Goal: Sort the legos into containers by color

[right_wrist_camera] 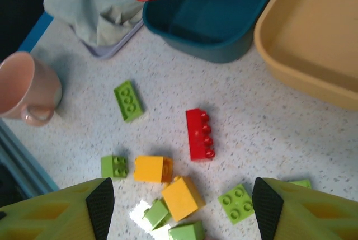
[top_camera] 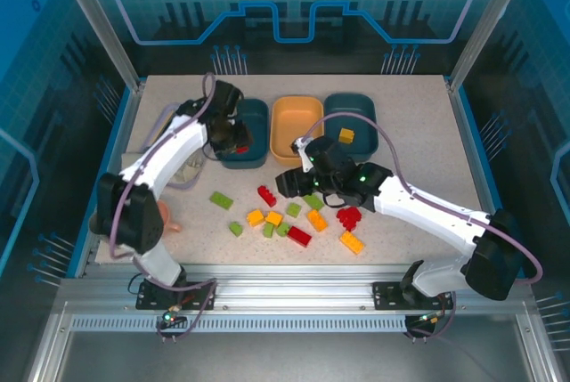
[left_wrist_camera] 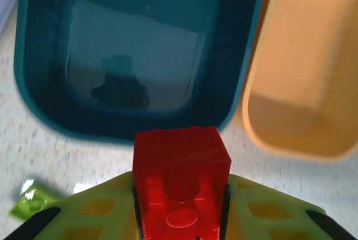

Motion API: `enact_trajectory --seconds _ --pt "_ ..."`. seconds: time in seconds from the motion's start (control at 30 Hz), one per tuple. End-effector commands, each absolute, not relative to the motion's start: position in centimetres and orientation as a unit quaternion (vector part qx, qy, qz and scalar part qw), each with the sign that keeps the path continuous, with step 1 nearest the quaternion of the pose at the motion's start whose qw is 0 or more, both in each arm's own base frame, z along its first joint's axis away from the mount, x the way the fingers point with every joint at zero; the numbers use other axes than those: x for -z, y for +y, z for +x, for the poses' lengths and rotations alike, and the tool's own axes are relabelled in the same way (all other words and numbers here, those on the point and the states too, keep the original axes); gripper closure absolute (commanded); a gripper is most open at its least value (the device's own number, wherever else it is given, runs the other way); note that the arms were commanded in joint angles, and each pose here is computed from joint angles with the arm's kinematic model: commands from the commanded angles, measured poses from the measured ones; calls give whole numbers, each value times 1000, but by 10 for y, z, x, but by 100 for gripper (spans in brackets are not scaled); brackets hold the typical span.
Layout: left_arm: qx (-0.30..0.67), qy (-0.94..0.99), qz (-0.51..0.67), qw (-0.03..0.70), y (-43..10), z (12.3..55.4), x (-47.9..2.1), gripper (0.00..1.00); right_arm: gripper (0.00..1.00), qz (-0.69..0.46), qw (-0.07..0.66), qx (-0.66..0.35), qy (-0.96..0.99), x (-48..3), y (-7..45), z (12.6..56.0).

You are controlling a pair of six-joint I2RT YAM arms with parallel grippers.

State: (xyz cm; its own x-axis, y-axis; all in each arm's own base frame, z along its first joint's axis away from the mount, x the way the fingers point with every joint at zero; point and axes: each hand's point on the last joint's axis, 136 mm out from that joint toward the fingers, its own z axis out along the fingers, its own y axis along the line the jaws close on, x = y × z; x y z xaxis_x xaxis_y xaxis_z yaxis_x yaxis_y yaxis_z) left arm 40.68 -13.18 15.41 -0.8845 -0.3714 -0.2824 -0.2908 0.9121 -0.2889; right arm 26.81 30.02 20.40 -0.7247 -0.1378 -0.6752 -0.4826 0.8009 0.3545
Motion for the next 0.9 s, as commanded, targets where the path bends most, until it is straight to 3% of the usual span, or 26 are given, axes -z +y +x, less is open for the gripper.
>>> enact_trajectory --seconds 0.0,0.27,0.37,0.5,0.67,0.87 --pt "66 976 -158 136 -119 427 -120 65 31 -134 359 -280 880 -231 297 287" --pt "38 976 -185 104 -108 480 -70 62 31 -133 334 -245 900 -220 292 297" --pt "38 977 -187 93 -108 487 -60 58 31 -127 287 -199 929 -193 276 295" --pt "51 976 -194 82 -112 486 -54 43 33 -153 221 -131 954 -151 255 286" --pt "70 972 -197 103 -115 489 -77 35 33 -194 158 -88 964 -117 235 275" --pt "121 955 -212 171 -126 486 -151 24 34 -255 98 -66 960 -82 233 269"
